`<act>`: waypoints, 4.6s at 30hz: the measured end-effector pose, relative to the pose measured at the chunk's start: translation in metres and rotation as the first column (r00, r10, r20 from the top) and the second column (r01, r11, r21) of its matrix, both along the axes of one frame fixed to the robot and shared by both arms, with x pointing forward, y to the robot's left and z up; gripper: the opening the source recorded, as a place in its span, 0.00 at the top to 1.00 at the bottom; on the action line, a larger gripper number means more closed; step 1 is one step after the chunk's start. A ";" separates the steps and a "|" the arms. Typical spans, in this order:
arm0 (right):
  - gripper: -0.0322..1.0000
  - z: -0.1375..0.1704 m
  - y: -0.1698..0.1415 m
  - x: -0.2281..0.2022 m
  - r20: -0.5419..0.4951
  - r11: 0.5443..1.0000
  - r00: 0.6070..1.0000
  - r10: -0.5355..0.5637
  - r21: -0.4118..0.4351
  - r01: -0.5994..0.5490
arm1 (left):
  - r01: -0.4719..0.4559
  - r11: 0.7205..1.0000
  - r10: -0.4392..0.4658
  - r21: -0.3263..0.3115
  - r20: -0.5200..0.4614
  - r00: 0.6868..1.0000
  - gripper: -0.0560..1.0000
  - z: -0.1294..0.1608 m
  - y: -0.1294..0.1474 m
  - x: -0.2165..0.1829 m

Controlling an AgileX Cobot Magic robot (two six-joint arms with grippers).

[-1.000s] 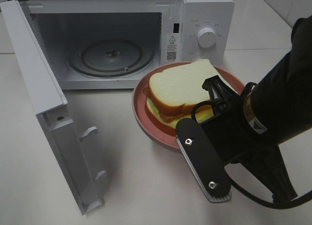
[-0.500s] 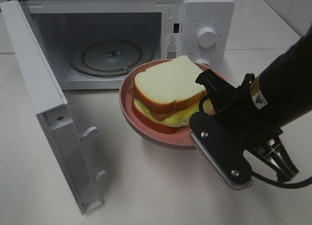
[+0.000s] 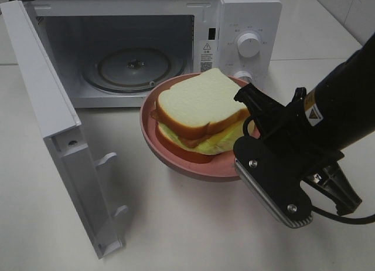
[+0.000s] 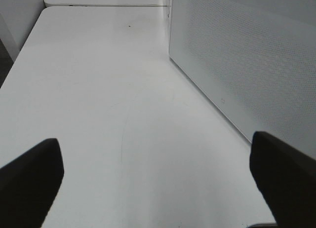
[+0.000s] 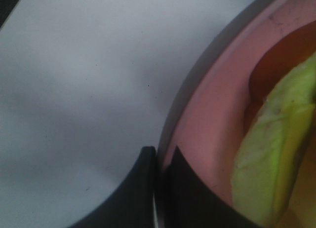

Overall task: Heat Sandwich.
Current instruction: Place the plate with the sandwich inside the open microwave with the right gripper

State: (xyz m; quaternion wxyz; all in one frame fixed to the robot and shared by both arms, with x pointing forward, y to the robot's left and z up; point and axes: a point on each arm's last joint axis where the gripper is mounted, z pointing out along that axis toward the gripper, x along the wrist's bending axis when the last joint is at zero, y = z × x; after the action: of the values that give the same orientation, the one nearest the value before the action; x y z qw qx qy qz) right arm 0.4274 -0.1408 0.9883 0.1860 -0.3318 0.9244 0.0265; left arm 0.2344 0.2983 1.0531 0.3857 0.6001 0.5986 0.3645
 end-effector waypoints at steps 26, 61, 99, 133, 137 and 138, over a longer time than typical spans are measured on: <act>0.94 -0.004 0.040 0.041 0.017 0.999 1.000 0.025 0.048 -0.026 | 0.000 1.000 0.000 0.000 0.000 1.000 0.04 0.000 0.000 0.000; 0.94 -0.010 0.106 0.111 -0.040 0.996 0.995 0.089 0.028 -0.088 | 0.000 1.000 0.000 0.000 0.000 1.000 0.04 0.000 0.000 0.000; 0.94 -0.011 0.161 0.185 -0.004 0.986 0.991 -0.137 0.091 0.137 | 0.000 1.000 0.000 0.000 0.000 1.000 0.04 0.000 0.000 0.000; 0.91 -0.038 0.172 0.219 0.011 0.967 0.973 -0.229 0.120 0.226 | 0.000 1.000 0.000 0.000 0.000 1.000 0.04 0.000 0.000 0.000; 0.86 -0.037 0.172 0.219 0.008 0.961 0.969 -0.246 0.132 0.243 | 0.000 1.000 0.000 0.000 0.000 1.000 0.04 0.000 0.000 0.000; 0.84 -0.037 0.173 0.220 0.009 0.957 0.967 -0.256 0.143 0.252 | 0.000 1.000 0.000 0.000 0.000 1.000 0.04 0.000 0.000 0.000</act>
State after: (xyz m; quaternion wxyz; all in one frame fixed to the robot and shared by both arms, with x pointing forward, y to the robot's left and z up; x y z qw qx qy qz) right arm 0.6473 0.0322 0.9516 0.2234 -0.1966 0.9526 0.0628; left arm 0.2344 0.2983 1.0531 0.3857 0.6001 0.5986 0.3645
